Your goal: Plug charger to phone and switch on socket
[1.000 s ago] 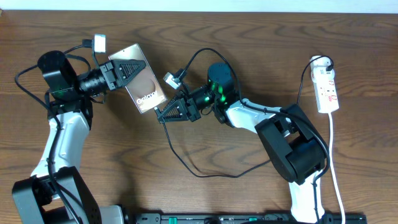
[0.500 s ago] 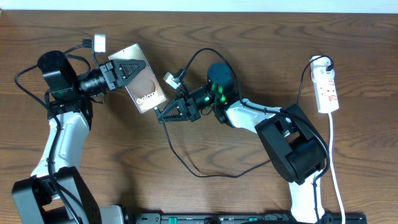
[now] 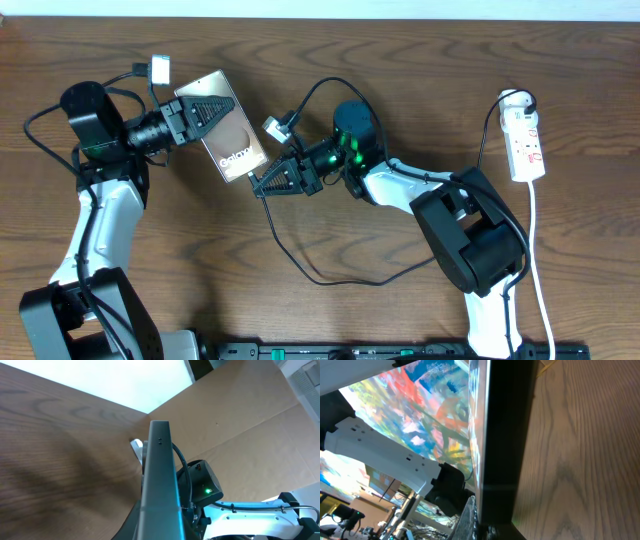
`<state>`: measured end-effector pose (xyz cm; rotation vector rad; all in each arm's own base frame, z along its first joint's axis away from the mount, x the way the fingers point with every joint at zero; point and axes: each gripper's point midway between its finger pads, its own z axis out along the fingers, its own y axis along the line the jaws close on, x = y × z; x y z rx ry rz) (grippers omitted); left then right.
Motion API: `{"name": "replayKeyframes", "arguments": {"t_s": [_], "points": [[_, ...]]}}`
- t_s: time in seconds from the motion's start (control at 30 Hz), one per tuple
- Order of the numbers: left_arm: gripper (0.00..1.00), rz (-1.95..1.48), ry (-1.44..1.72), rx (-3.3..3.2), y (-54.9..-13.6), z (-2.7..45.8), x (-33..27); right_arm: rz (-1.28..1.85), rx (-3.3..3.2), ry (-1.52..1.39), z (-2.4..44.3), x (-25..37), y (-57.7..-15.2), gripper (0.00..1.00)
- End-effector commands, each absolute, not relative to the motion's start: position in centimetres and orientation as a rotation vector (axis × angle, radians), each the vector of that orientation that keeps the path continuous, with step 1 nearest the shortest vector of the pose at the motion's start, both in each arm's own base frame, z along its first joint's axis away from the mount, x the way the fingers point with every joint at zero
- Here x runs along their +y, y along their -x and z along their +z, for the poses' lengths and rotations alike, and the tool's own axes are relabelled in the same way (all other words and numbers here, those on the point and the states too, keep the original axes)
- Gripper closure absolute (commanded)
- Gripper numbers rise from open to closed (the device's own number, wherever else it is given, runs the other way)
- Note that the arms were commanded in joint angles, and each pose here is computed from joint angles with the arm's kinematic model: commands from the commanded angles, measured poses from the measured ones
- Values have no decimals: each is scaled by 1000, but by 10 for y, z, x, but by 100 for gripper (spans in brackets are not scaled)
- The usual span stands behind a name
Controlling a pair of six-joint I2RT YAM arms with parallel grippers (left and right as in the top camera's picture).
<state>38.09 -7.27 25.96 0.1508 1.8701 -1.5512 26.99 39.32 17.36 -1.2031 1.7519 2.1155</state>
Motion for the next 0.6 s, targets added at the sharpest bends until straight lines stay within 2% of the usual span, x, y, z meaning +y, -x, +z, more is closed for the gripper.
{"name": "replayKeyframes", "arguments": {"t_s": [0.0,0.57], "points": [[92,-1576,-211,1855,-374,269,-76,2082,1730,1181,178,398,-277,99],[93,-1576,-212,1854,-374,269,-76,2091,1732,1188,178,403,-272,99]]}}
